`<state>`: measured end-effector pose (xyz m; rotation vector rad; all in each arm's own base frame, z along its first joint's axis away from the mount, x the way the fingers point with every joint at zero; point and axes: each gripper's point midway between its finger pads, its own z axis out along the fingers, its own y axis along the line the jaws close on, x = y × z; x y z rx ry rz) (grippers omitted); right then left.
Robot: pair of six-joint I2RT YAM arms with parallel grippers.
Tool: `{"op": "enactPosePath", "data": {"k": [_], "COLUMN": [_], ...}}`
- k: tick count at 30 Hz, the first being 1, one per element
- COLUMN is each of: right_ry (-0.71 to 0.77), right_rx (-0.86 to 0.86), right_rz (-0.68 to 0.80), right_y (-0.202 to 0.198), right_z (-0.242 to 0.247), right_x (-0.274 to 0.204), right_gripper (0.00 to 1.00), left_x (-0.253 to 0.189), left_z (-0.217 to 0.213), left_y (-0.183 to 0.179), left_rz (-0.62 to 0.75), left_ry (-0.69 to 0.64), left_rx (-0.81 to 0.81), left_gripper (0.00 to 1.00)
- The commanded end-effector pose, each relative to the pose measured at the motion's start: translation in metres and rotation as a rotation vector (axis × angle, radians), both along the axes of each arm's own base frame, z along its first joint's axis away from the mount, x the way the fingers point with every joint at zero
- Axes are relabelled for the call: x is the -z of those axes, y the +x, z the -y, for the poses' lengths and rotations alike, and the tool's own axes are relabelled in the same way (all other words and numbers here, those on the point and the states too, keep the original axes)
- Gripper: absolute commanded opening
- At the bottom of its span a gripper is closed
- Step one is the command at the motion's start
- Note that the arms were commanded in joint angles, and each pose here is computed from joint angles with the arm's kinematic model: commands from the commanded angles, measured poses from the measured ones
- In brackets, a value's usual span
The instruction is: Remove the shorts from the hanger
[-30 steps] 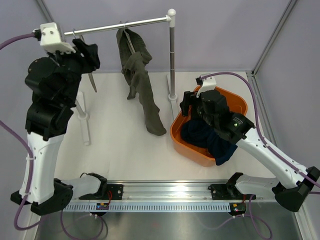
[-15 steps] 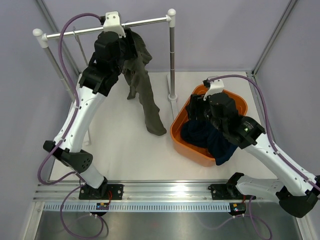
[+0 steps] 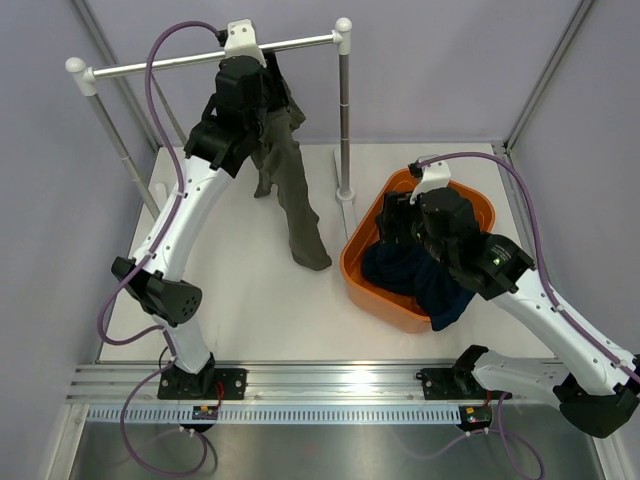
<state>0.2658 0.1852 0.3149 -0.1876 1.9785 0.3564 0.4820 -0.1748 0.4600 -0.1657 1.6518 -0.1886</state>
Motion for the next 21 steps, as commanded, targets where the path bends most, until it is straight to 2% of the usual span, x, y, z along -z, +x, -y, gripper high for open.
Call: {"op": "enactPosePath", "data": {"k": [1,11,16,19,21], "right_ry": [-0.014,-0.026,-0.026,-0.026,-0.024], "right_rx": [0.029,0.021,0.016,0.012,0.011], "right_rz": [0.024,0.006,-0.001,-0.009,-0.011], "right_y": [0.003,0.004,0.004,0.003,0.004], "right_z": [0.009,0.006,0.004,0.003,0.003], "right_x": [-0.008,0.002,0.006,0.009,0.010], "right_gripper": [0.76,0.76,0.76,0.76,0.76], "left_x": [-0.026,0.000,0.010,0.014,0.014], "left_z": [-0.005,-0.017,-0.023,-0.027,-0.030], "left_y": [0.003,0.006,0.005,0.005,0.005], "left_rz": [0.074,-0.012,-0.047,-0.063,-0.068], "left_ry": [-0.064,-0.034,-0.024,-0.014,-0.012], "left_rx": [-0.050,-0.096,-0.093,-0.093,-0.093], "left_gripper": [0.54,0.52,0.38,0.36,0.30]}}
